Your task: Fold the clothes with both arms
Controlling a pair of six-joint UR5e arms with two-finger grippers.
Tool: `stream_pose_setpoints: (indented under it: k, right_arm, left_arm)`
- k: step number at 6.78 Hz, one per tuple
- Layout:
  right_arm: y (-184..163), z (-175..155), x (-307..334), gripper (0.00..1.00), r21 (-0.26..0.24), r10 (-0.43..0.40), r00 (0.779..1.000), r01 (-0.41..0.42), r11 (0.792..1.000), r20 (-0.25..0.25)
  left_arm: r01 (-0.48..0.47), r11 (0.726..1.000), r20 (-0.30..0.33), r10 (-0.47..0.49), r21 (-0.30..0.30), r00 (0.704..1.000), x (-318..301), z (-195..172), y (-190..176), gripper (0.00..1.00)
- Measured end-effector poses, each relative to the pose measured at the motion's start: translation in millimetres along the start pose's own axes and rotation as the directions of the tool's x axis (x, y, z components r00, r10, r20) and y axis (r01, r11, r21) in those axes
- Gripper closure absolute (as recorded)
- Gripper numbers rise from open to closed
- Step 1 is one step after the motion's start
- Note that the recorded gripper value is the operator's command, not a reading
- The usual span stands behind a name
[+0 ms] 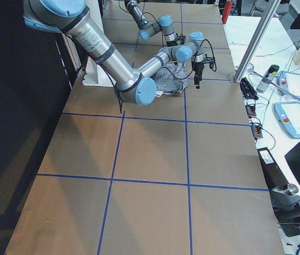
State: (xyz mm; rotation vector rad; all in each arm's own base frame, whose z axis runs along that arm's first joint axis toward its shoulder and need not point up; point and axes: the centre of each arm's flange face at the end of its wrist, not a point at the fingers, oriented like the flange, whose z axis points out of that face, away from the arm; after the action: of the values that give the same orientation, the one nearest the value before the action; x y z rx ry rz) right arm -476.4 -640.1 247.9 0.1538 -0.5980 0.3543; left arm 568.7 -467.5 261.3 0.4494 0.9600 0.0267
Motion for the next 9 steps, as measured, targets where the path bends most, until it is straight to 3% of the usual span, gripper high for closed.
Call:
stream_pose_setpoints:
  k: [1,3,6,9]
  right_arm:
    - [1.4,0.3,4.6,0.0,0.0,0.0,1.0,0.0,1.0,0.002]
    - [2.5,2.1,8.9,0.0,-0.001,0.001,1.0,-0.001,1.0,0.001]
    - [4.0,8.0,14.0,0.0,-0.002,-0.001,1.0,0.001,1.0,-0.007]
    - [5.4,14.6,21.2,0.0,-0.005,-0.006,1.0,0.006,1.0,-0.014]
  left_arm:
    - [0.002,1.0,0.021,-0.001,-0.002,1.0,9.3,7.9,17.6,0.0]
    - [0.018,1.0,0.074,-0.019,0.016,0.997,0.8,12.1,4.2,0.0]
    - [0.035,0.998,0.173,-0.042,0.047,0.984,-16.5,46.4,-63.0,0.0]
    - [-0.09,0.992,0.247,0.066,0.086,0.967,-93.0,23.7,-156.3,0.0]
